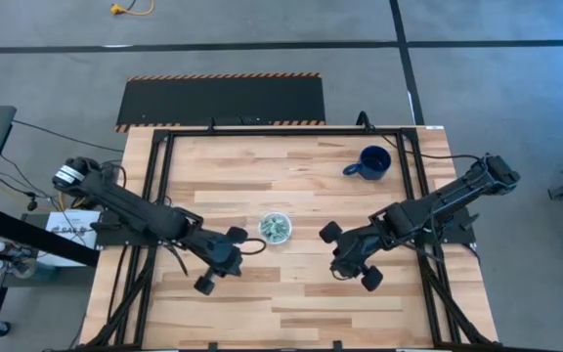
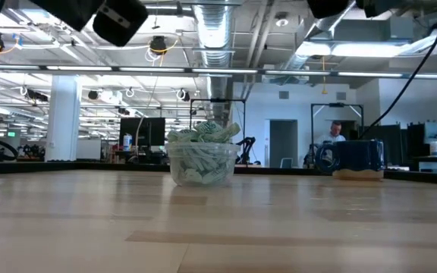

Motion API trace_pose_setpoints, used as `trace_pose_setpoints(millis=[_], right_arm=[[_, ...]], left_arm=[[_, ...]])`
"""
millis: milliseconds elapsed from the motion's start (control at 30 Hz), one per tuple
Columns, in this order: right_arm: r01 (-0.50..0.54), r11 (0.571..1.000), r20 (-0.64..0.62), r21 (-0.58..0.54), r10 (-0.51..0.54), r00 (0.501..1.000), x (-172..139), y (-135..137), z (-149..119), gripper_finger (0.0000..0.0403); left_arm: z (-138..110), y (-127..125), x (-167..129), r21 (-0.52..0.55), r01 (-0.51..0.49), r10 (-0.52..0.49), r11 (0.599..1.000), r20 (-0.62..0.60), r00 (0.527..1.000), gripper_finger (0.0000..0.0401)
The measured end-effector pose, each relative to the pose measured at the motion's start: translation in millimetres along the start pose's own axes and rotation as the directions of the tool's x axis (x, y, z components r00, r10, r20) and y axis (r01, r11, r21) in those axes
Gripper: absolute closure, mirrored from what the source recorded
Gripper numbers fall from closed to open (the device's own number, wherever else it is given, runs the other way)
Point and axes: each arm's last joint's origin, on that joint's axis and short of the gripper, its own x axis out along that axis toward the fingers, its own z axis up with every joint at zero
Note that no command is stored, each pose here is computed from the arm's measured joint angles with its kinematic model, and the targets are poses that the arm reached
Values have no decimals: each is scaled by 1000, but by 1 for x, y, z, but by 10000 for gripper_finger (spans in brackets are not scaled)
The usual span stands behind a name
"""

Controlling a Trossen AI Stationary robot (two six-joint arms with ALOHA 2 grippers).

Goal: Pick and place items into bin
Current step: Return to Home Position

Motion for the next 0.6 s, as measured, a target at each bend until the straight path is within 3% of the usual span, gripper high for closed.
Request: trace_pose_setpoints(millis=[433,600], right_arm=[[3,992,-7,123,-2,1000,0,-1,-1,403],[20,993,-13,119,-19,1000,0,-2,-1,403]], left_arm=[[5,-10,8,45,-15,13,999,37,999,401],[4,-8,8,6,-110,110,994,35,993,401]])
